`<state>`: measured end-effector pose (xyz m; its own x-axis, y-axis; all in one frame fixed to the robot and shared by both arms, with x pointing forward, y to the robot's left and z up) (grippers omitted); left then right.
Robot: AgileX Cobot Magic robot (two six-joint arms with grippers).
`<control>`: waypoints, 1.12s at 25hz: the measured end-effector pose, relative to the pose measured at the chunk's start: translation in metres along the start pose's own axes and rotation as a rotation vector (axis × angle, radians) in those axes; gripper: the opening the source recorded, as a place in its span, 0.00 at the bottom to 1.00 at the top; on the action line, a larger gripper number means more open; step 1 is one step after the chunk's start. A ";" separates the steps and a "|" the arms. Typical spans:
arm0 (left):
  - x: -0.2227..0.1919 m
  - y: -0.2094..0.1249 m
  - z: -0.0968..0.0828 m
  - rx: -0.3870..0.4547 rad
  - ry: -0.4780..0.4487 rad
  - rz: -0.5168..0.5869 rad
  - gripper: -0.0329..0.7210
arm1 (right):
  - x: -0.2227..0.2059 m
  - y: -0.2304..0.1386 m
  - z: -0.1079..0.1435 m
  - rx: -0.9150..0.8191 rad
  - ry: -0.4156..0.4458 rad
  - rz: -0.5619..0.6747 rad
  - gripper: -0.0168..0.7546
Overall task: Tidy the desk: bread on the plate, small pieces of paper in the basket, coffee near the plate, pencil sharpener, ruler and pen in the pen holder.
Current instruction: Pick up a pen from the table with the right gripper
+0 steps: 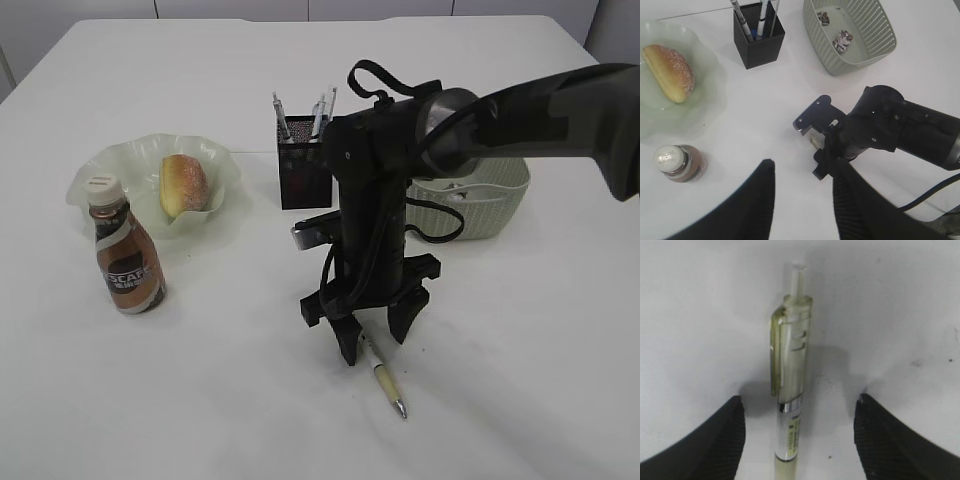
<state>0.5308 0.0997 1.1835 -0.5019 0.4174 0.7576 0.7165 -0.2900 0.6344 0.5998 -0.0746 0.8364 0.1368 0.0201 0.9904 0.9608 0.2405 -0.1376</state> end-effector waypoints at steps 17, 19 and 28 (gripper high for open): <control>0.000 0.000 0.000 0.000 0.000 0.000 0.43 | -0.003 0.001 0.000 -0.002 -0.002 0.006 0.59; 0.000 0.000 0.000 0.000 0.000 0.000 0.43 | -0.003 0.001 0.000 -0.002 -0.001 0.003 0.48; 0.000 0.000 0.000 0.000 0.000 0.000 0.43 | -0.003 0.002 0.001 -0.003 0.003 -0.006 0.12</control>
<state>0.5308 0.0997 1.1835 -0.5019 0.4174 0.7576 0.7165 -0.2900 0.6344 0.6015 -0.0733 0.8335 0.1322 0.0156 0.9911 0.9623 0.2376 -0.1321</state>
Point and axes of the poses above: a point on each arm's last joint axis where the gripper is mounted, x pointing back along that axis away from the gripper, z along the wrist's bending axis when the last joint is at zero, y = z × x, the point moved 6 cm from there along -x, pointing out along that axis toward the gripper, and after that the axes turned 10 degrees about -x, right-handed, at the moved point
